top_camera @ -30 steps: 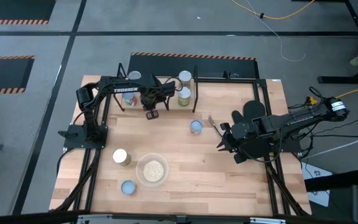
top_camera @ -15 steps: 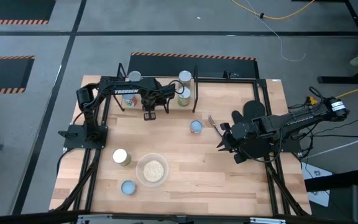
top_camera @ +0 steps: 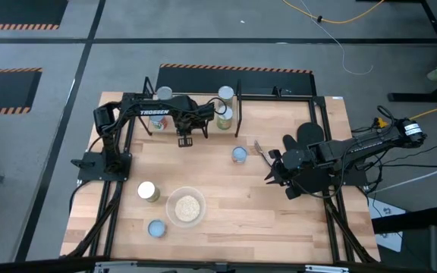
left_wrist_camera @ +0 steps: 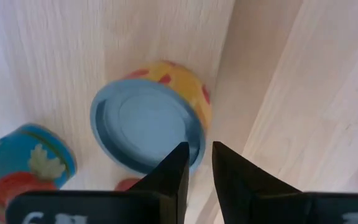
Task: Pick and place cans onto a shelf
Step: Put the canned pineapple rings on the shelf, then put the canned pears on the shelf
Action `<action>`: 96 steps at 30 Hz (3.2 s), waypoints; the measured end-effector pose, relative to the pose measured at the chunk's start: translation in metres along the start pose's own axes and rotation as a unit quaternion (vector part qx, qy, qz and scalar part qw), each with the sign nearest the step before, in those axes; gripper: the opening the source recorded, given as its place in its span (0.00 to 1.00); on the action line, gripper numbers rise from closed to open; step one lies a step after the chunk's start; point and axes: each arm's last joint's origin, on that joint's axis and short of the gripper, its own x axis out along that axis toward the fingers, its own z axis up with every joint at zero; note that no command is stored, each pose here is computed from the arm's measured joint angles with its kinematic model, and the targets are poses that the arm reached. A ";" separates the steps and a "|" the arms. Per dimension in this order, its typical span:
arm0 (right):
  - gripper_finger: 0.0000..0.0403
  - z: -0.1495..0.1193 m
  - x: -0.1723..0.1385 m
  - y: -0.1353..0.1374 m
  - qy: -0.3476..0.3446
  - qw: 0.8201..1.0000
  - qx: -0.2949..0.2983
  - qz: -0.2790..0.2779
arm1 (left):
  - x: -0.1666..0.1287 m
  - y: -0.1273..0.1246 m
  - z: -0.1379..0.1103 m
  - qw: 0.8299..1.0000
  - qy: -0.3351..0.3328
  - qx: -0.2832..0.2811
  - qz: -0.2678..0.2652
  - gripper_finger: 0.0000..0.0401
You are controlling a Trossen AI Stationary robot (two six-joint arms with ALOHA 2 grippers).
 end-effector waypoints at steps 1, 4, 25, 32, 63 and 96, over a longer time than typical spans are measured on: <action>0.18 0.000 0.000 0.000 0.000 1.000 0.000 0.000 | 0.000 0.000 0.000 1.000 0.001 0.000 0.000 0.16; 0.18 0.000 0.000 0.000 0.000 1.000 -0.001 0.000 | 0.000 0.000 0.001 1.000 -0.004 -0.001 0.002 0.16; 0.18 0.000 0.000 0.000 0.000 1.000 -0.004 0.000 | 0.000 0.003 0.007 0.978 -0.037 -0.207 0.000 0.01; 0.18 0.000 0.000 0.000 0.000 1.000 -0.017 0.000 | 0.003 0.017 0.006 0.914 -0.038 -0.402 -0.042 0.01; 0.18 0.000 0.000 0.000 0.000 1.000 -0.017 0.000 | 0.006 0.053 0.006 0.797 -0.050 -0.590 -0.119 0.06; 0.18 0.000 0.000 0.000 0.000 1.000 -0.014 0.000 | -0.072 0.030 -0.023 0.828 -0.147 -0.495 -0.217 0.19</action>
